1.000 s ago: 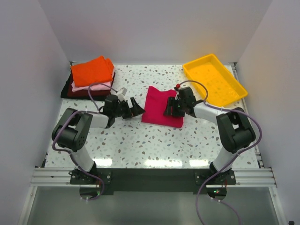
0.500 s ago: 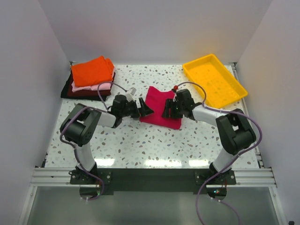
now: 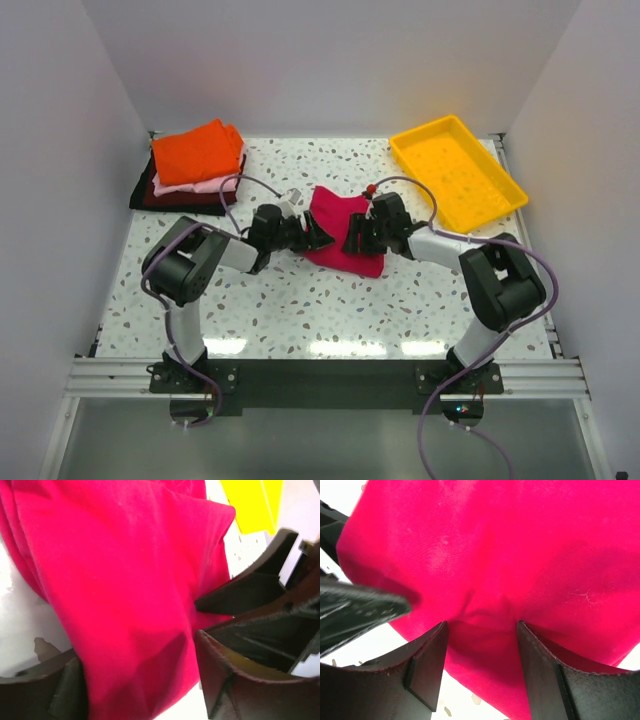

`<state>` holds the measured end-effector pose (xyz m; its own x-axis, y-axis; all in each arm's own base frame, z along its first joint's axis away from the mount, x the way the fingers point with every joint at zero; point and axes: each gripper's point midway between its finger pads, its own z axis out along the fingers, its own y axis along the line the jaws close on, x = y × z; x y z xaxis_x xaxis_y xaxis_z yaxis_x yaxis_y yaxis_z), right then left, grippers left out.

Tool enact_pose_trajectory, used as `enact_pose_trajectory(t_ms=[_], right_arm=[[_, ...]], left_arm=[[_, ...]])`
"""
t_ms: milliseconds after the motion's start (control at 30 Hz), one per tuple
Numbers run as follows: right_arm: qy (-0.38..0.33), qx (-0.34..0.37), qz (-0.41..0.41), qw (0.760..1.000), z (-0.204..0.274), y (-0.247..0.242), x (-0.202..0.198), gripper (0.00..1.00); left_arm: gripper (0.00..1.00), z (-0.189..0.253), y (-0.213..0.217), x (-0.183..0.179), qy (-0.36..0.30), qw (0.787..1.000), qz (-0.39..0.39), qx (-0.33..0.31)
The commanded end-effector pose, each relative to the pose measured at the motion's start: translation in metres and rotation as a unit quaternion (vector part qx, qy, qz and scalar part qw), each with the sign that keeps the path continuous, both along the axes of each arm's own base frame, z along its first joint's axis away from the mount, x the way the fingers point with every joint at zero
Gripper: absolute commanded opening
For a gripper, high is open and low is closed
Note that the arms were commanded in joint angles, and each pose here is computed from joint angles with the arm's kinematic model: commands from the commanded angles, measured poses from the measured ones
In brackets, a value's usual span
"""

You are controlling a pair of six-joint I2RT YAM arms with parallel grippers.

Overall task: Fold and stack the t-shirts
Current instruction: Neatly place the folded tshirt to the corner

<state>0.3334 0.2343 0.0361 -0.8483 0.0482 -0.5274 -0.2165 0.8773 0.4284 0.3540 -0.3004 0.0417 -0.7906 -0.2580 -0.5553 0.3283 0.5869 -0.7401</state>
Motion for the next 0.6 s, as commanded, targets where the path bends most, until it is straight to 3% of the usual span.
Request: enact_pose_trajectory(t_ms=[0,133,167,233,267,300,433,567], right_arm=[[0.085,-0.029,0.015,0.996,-0.037,-0.007,-0.048,0.61],[0.086,-0.026,0.018,0.996,-0.039,-0.005,-0.051,0.61],[0.088,-0.025,0.017,0.996,-0.041,-0.005,-0.053,0.60],[0.088,-0.023,0.018,0.996,-0.041,-0.004,-0.054,0.60],[0.091,-0.023,0.019,0.995,-0.042,-0.004,-0.057,0.60],[0.089,-0.022,0.019,0.996,-0.041,-0.004,-0.057,0.60],[0.086,-0.031,0.018,0.996,-0.035,-0.009,-0.061,0.61],[0.083,-0.039,0.016,0.996,-0.024,-0.019,-0.070,0.61]], left_arm=[[0.67,-0.039,-0.001,-0.020,0.065,0.997,-0.002,0.032],[0.49,-0.045,-0.005,-0.020,0.073,0.997,-0.001,0.030],[0.37,-0.047,-0.005,-0.020,0.074,0.997,0.000,0.030],[0.24,-0.047,-0.006,-0.020,0.075,0.997,-0.002,0.031],[0.08,-0.051,-0.004,-0.020,0.077,0.996,0.000,0.040],[0.00,-0.050,-0.004,-0.018,0.076,0.996,0.001,0.044],[0.00,-0.041,0.011,-0.003,0.051,0.994,0.014,0.096],[0.00,-0.027,0.043,0.015,0.016,0.982,0.021,0.188]])
